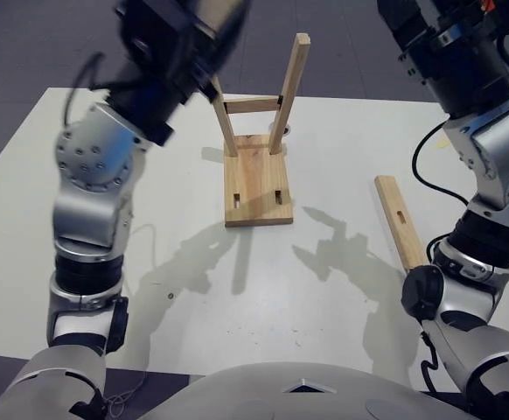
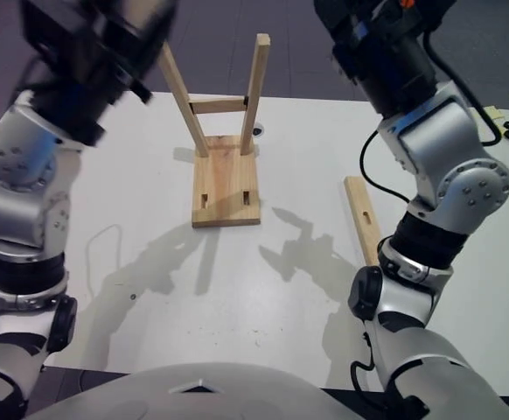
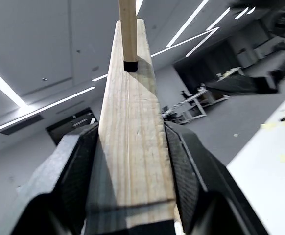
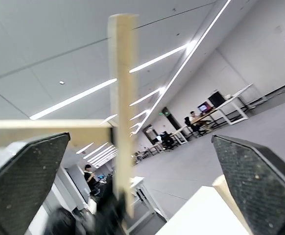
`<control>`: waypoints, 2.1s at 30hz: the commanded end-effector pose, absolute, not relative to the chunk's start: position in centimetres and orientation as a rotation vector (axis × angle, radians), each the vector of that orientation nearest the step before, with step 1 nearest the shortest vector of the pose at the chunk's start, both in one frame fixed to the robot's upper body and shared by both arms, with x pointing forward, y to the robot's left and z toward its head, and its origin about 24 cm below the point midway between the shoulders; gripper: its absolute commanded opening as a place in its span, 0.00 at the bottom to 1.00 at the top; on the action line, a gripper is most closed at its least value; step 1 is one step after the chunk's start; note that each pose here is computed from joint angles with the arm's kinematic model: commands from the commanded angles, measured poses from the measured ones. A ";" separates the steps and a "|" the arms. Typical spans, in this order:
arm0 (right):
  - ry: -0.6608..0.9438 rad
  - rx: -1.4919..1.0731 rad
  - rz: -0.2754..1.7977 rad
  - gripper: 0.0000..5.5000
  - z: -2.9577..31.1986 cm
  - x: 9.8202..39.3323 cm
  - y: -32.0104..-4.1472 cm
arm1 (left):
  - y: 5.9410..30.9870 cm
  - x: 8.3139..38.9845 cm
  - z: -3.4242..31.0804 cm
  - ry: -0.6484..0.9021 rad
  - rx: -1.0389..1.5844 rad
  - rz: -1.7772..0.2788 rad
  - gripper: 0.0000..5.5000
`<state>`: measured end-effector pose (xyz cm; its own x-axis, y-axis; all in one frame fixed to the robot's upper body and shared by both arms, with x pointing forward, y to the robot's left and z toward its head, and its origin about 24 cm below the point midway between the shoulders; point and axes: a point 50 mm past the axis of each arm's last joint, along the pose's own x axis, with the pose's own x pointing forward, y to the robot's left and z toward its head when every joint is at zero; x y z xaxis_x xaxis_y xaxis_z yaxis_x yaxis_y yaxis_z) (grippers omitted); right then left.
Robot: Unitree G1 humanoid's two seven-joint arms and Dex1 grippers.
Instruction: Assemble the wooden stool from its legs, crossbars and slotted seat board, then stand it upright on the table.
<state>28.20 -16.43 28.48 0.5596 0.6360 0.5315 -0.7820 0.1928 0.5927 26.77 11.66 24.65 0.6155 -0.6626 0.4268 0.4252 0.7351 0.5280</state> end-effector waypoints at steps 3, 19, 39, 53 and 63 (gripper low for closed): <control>-0.181 0.950 0.965 0.98 29.6 28.8 -17.2 | 10.7 25.9 21.5 -0.539 0.331 -0.777 0.37; -0.041 0.908 0.790 0.95 25.8 30.1 -16.9 | 9.9 25.2 21.2 -0.543 0.301 -0.802 0.37; -0.034 1.038 0.915 0.37 26.7 29.4 -17.2 | 9.4 24.9 20.2 -0.494 0.291 -0.877 0.37; -0.041 1.003 0.910 0.19 26.1 28.9 -16.9 | 9.8 25.2 20.2 -0.444 0.249 -0.902 0.37; 0.059 0.906 0.414 0.19 19.7 28.8 -19.4 | 18.9 23.3 27.3 -0.592 -0.465 -0.833 0.67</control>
<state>29.64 -18.03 22.76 0.8146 0.5198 0.2575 -0.5083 0.4257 0.7486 24.89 13.80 22.62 0.5605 -0.6896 0.4586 0.7779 0.6284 -0.0059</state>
